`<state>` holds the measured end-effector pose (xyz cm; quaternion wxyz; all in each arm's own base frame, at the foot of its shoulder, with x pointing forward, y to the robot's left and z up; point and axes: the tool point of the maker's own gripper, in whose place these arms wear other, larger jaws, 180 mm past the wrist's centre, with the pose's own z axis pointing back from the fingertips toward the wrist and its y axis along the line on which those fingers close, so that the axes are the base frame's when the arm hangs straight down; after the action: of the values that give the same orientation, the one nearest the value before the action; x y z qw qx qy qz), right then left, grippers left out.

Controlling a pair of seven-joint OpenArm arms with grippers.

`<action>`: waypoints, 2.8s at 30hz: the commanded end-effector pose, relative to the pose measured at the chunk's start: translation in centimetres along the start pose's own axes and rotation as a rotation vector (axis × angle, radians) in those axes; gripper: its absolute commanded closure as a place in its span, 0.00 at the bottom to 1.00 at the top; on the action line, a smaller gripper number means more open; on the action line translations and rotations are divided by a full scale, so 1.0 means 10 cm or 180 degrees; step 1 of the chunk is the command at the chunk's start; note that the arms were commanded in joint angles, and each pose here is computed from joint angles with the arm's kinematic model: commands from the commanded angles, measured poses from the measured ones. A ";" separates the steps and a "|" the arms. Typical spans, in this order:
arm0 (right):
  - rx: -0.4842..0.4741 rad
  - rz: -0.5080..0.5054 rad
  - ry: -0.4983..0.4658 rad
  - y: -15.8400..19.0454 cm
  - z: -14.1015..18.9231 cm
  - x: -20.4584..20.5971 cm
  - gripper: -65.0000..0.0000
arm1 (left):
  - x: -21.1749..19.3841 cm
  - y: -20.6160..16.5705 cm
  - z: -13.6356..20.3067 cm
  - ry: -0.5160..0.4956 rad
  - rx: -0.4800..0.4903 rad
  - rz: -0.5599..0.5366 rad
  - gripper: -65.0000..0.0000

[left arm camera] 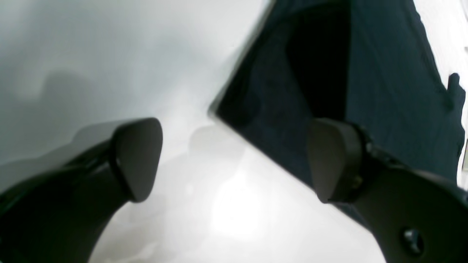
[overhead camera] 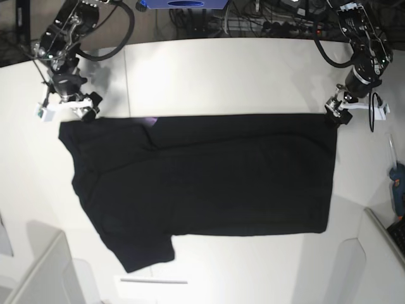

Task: Fold the T-shirt properly
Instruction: 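Lift the shoulder edge with both grippers and fold it over, then drag the folded shirt toward the robot with both grippers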

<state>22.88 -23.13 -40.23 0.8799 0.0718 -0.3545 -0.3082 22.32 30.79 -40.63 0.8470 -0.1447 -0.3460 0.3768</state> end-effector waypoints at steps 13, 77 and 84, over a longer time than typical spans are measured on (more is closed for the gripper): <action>-0.0047 -0.0414 -0.0050 -0.15 -0.36 0.22 0.34 | 0.05 -0.05 -0.14 0.0040 -0.0106 -0.0041 0.08; -0.0317 -0.0244 -0.0298 -0.52 -0.09 0.18 1.00 | -0.28 0.03 0.09 0.0303 -0.0023 -0.0398 1.00; -0.0426 -0.0142 -0.0283 -0.64 0.10 0.09 1.00 | -0.35 0.05 0.25 0.0333 0.0005 -0.0522 1.00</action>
<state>18.86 -27.99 -42.36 0.8669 0.0145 -0.3480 -0.3568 18.15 28.05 -41.68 0.8943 -0.1383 -0.2968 0.3051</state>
